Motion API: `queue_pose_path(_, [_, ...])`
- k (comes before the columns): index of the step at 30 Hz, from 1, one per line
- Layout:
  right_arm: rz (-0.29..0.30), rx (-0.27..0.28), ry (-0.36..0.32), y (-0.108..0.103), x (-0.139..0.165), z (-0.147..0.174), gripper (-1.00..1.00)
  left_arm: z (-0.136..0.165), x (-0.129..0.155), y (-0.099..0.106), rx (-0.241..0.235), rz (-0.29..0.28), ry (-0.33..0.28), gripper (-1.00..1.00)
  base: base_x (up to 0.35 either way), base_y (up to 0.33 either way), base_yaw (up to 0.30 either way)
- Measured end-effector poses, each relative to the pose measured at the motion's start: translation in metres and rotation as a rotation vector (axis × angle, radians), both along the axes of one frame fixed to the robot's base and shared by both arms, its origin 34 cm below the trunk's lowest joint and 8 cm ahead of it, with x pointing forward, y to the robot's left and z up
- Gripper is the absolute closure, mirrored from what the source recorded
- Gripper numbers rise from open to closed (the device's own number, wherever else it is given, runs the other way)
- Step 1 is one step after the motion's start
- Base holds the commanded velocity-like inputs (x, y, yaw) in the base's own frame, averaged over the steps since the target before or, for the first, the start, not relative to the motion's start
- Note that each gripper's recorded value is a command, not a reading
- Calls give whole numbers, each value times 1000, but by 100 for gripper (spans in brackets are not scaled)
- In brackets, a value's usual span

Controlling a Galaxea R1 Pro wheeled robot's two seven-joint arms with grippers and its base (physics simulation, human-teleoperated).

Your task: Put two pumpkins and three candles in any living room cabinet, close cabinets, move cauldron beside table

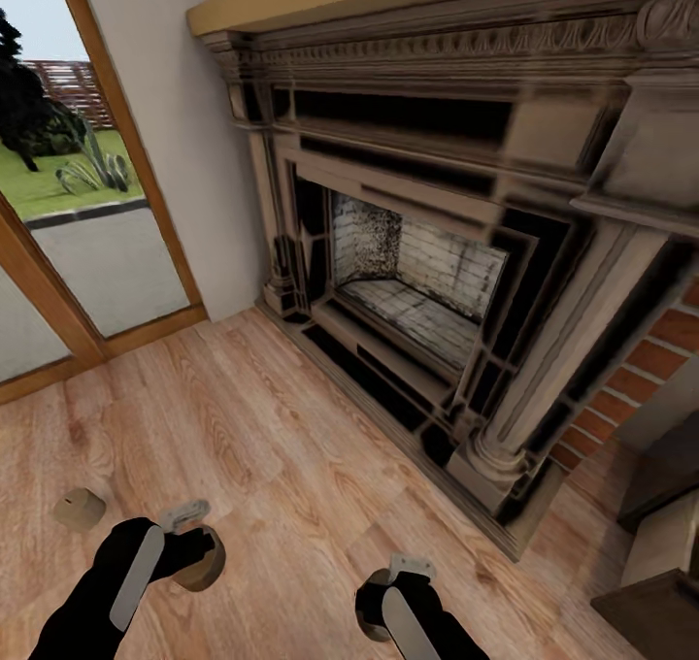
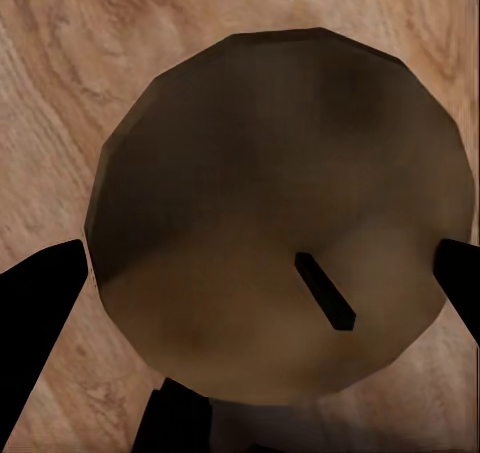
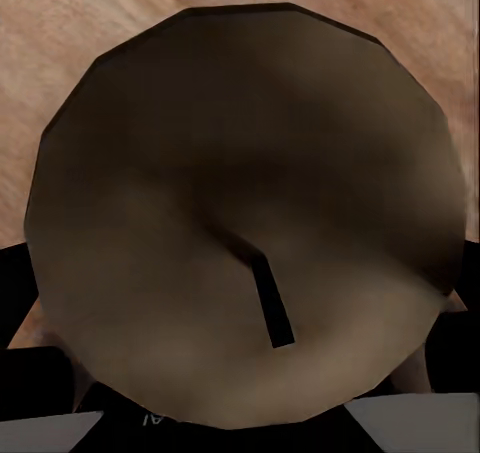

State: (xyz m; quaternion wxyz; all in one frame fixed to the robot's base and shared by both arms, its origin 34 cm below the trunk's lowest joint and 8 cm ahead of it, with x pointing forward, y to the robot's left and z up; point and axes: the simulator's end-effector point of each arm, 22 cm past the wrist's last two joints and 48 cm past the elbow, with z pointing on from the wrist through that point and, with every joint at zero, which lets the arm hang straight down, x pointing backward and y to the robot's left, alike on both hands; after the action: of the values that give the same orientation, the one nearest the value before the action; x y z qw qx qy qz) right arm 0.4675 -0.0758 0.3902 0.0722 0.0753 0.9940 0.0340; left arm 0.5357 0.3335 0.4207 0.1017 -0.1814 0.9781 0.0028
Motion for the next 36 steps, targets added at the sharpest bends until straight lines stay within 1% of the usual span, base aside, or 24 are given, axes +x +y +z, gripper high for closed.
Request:
queue_pose_path(10, [-12,-14,5,-4,-2,15,100,22,4,1,-2,3,-3,100,-8,0,-237])
queue_pose_path(14, [-16,-22,8,-6,-3,19,100,30,5,1,-1,1,-2,100,0,0,-41])
queue_pose_path(16, [-32,-40,12,-12,-10,15,100,34,6,1,0,0,0,100,0,0,-9])
queue_pose_path(18, [-36,-52,20,-15,-16,13,100,38,6,1,0,-2,2,100,0,0,-4])
queue_pose_path(21, [5,-61,18,-8,-23,12,100,40,6,0,-2,-3,5,100,0,0,-1])
queue_pose_path(23, [15,-63,15,-6,-24,12,100,40,6,-1,-4,-4,5,100,0,0,0])
queue_pose_path(36, [11,-59,18,-5,-25,13,100,42,3,-1,-9,-3,19,100,-3,0,-14])
